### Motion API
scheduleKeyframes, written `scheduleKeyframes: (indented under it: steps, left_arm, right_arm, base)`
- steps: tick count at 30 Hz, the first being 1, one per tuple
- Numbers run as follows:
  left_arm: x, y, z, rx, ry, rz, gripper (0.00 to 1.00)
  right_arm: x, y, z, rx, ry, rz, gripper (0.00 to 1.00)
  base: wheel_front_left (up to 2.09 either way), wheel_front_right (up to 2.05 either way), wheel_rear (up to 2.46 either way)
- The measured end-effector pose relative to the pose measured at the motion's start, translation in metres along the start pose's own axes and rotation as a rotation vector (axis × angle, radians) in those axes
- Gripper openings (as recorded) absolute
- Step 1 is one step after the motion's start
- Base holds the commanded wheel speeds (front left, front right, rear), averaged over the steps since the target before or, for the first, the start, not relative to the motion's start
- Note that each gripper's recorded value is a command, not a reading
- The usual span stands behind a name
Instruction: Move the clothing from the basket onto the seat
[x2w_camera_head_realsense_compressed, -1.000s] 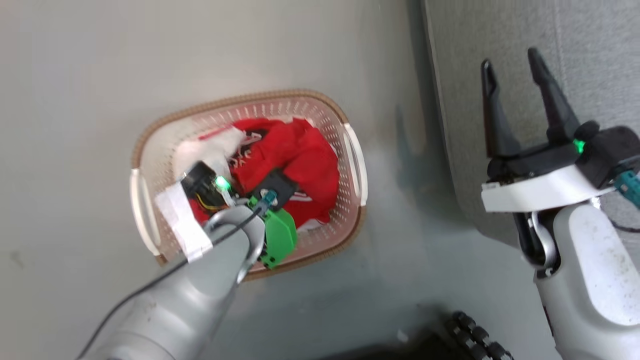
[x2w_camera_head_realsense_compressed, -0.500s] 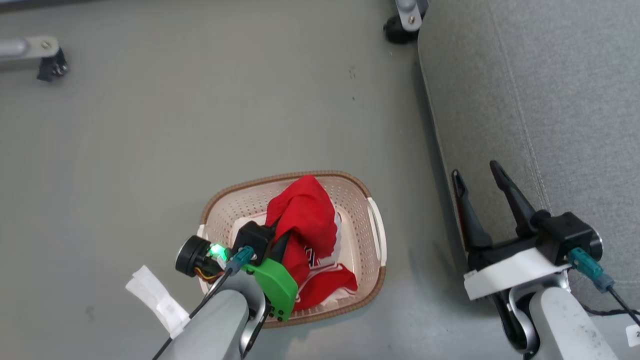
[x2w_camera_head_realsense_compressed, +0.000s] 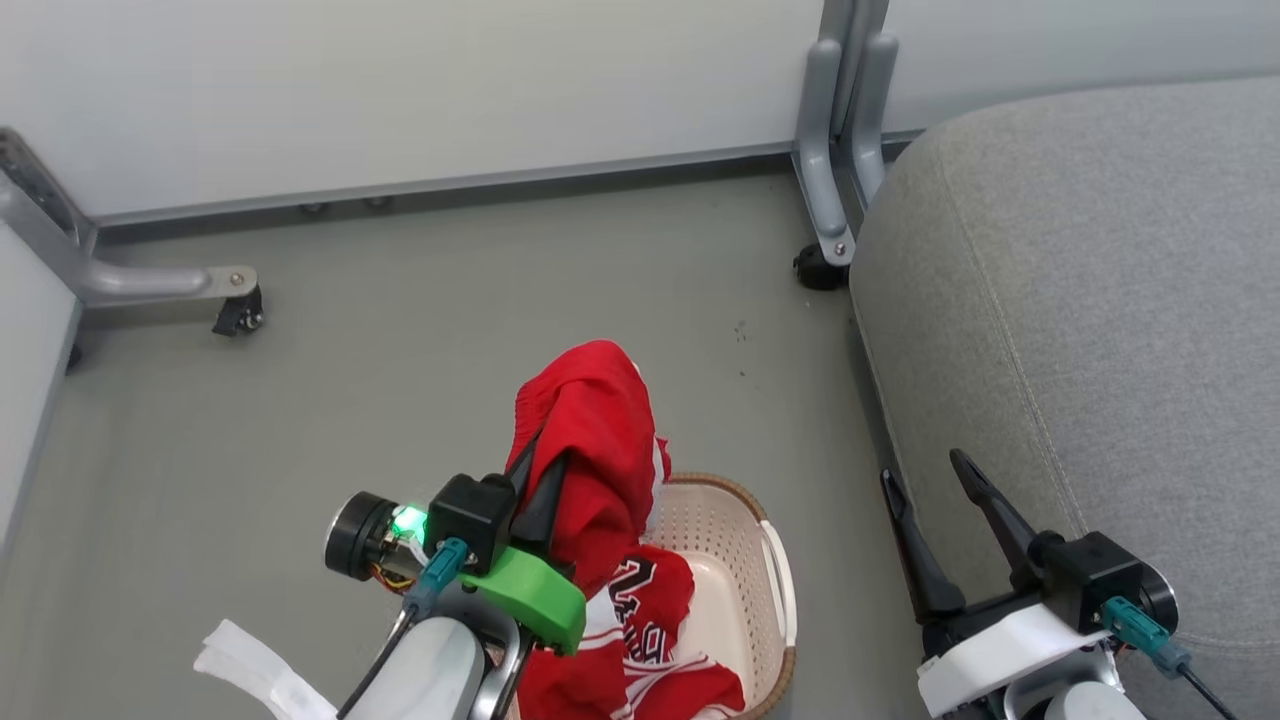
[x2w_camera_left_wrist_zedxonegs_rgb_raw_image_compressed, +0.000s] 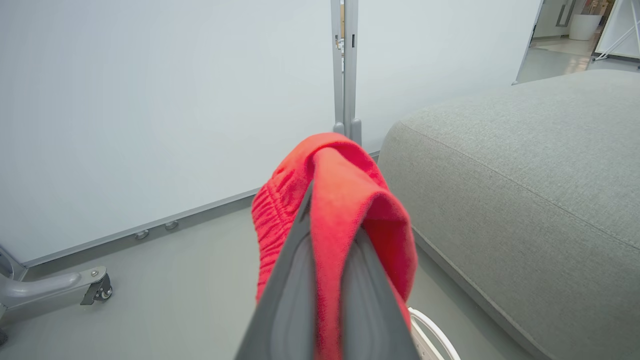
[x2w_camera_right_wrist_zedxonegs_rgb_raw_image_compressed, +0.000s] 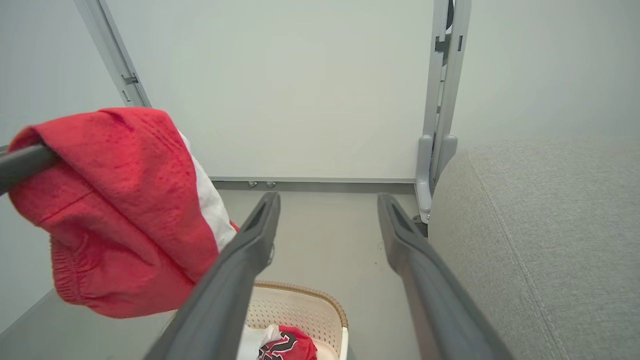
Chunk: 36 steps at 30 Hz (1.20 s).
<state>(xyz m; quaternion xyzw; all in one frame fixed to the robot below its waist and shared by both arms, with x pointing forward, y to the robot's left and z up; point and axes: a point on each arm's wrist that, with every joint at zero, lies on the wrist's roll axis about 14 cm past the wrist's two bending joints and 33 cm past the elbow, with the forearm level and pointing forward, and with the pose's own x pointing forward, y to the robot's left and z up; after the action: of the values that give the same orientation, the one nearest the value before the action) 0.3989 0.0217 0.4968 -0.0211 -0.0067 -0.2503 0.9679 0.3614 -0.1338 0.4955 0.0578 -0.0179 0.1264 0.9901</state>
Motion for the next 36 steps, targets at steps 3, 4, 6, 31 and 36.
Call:
scheduleKeyframes:
  steps: [3, 4, 6, 31, 36]
  left_arm:
    - [-0.003, -0.003, 0.023, 0.022, -0.067, -0.002, 0.00]
    - [-0.004, -0.004, 0.032, 0.028, -0.092, -0.001, 0.00]
    - [-0.005, -0.006, 0.045, 0.046, -0.128, -0.007, 0.00]
    - [-0.002, -0.048, 0.074, 0.092, -0.220, -0.148, 0.00]
    - [-0.001, -0.064, 0.079, 0.102, -0.232, -0.204, 0.00]
  right_arm:
    - [-0.004, 0.007, 0.007, -0.001, -0.022, 0.016, 1.00]
    - [-0.005, 0.010, 0.010, -0.002, -0.030, 0.023, 1.00]
    - [-0.008, 0.014, 0.012, -0.001, -0.036, 0.032, 1.00]
    - [-0.012, 0.048, 0.016, 0.002, -0.049, 0.143, 1.00]
    - [-0.006, 0.075, 0.023, 0.044, -0.066, 0.228, 1.00]
  base:
    - [0.00, 0.00, 0.00]
    - [0.00, 0.00, 0.00]
    - [0.00, 0.00, 0.00]
    - [0.00, 0.00, 0.00]
    - [0.00, 0.00, 0.00]
